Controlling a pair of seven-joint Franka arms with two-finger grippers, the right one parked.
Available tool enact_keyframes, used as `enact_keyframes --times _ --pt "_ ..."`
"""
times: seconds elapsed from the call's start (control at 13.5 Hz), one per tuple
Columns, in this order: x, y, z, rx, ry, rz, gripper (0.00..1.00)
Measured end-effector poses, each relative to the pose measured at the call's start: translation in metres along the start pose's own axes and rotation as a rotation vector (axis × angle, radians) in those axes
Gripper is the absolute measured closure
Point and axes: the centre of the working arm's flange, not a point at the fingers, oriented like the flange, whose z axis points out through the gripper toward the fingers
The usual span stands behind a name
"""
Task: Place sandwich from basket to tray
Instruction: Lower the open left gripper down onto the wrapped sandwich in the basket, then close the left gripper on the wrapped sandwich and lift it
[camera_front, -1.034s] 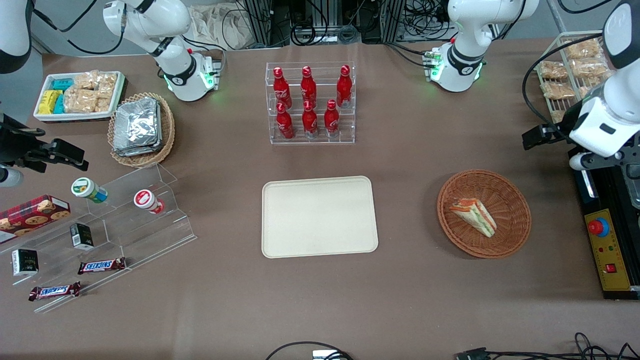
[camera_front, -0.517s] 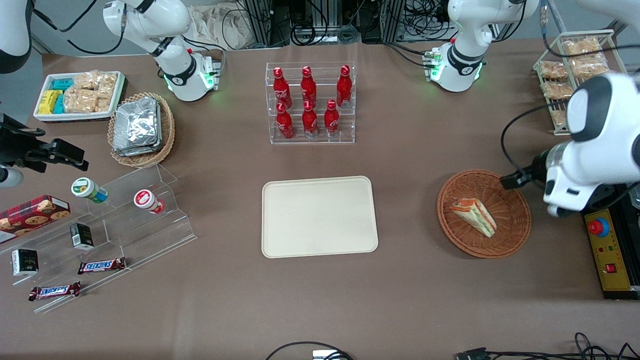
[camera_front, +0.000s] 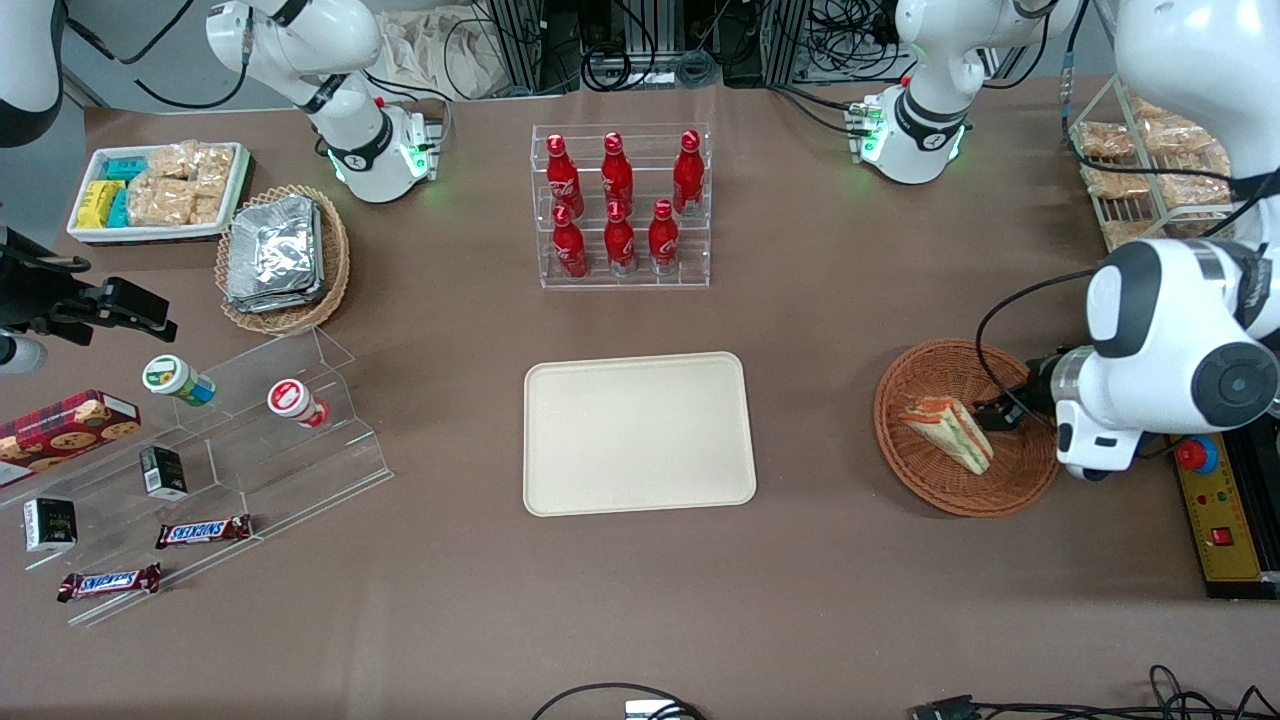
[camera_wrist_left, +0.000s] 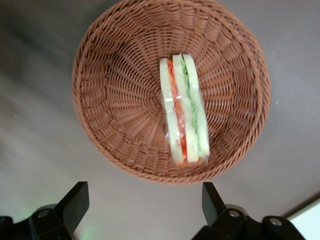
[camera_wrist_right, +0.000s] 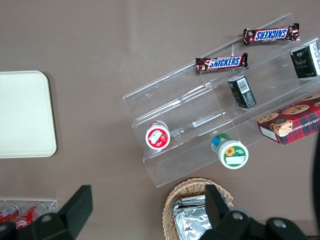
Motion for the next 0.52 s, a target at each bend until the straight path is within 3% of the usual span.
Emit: enact_keyframes --times 0.52 --pt "0.030 0.023 0.068 -0.014 0.001 -0.062 0.00"
